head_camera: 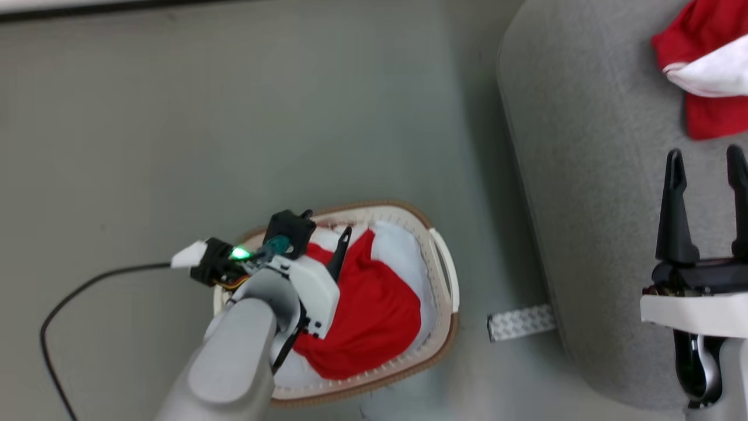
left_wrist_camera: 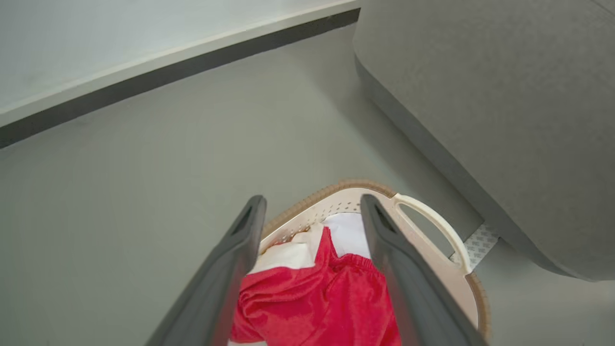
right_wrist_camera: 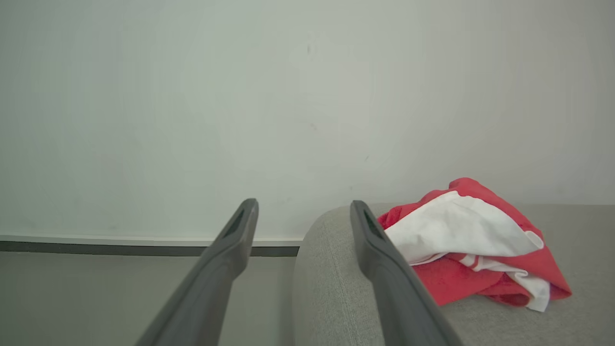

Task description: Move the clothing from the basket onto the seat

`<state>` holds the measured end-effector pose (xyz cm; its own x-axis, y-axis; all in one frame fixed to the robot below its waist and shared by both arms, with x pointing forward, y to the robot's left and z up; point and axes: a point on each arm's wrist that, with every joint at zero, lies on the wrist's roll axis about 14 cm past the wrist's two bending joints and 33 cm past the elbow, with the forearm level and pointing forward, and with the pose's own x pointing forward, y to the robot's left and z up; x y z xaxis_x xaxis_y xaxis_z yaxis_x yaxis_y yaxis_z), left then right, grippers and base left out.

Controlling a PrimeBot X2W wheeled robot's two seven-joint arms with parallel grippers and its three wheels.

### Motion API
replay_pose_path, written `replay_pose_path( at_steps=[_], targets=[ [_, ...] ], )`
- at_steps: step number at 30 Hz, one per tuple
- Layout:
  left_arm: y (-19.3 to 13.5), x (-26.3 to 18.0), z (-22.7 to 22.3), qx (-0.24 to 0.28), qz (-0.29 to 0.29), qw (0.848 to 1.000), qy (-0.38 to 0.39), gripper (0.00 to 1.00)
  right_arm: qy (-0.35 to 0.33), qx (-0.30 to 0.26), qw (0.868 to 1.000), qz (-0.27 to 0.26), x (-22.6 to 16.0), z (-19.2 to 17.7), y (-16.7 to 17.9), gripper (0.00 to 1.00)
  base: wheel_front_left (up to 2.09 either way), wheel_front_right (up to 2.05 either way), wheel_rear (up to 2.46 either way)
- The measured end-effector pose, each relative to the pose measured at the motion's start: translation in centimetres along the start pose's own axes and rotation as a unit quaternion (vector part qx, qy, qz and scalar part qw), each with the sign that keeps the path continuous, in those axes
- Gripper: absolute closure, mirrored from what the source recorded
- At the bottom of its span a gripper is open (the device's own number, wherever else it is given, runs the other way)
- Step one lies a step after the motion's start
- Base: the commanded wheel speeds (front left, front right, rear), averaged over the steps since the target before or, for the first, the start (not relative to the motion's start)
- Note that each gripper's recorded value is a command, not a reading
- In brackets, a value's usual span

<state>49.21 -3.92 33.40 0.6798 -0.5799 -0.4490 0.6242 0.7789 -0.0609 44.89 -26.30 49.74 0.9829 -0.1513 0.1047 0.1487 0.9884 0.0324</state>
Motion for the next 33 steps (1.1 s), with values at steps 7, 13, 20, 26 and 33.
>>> replay_pose_path(
  at_steps=[7, 13, 20, 26, 33],
  targets=[
    [0.3, 3.1, -7.7, -0.012, -0.002, 0.993, 0.117, 0.00, 0.024, -0.005, 0.999, 0.032, 2.5, -3.6, 2.2, 0.00, 0.00, 0.00, 0.00],
    [0.6, 3.9, -12.0, -0.015, 0.005, 0.983, 0.182, 0.00, 0.044, -0.005, 0.998, 0.043, 3.3, -6.3, 3.0, 0.00, 0.00, 0.00, 0.00],
    [0.6, 3.1, -15.9, -0.018, 0.001, 0.968, 0.251, 0.00, 0.059, 0.001, 0.997, 0.056, 3.7, -8.2, 4.1, 0.00, 0.00, 0.00, 0.00],
    [-0.1, 2.9, -18.6, -0.003, -0.017, 0.955, 0.297, 0.00, 0.060, -0.001, 0.996, 0.062, 4.2, -8.9, 4.4, 0.00, 0.00, 0.00, 0.00],
    [-0.6, 3.8, -21.1, 0.004, -0.035, 0.946, 0.321, 0.00, 0.079, -0.008, 0.995, 0.061, 4.2, -11.0, 4.2, 0.00, 0.00, 0.00, 0.00]
  ],
)
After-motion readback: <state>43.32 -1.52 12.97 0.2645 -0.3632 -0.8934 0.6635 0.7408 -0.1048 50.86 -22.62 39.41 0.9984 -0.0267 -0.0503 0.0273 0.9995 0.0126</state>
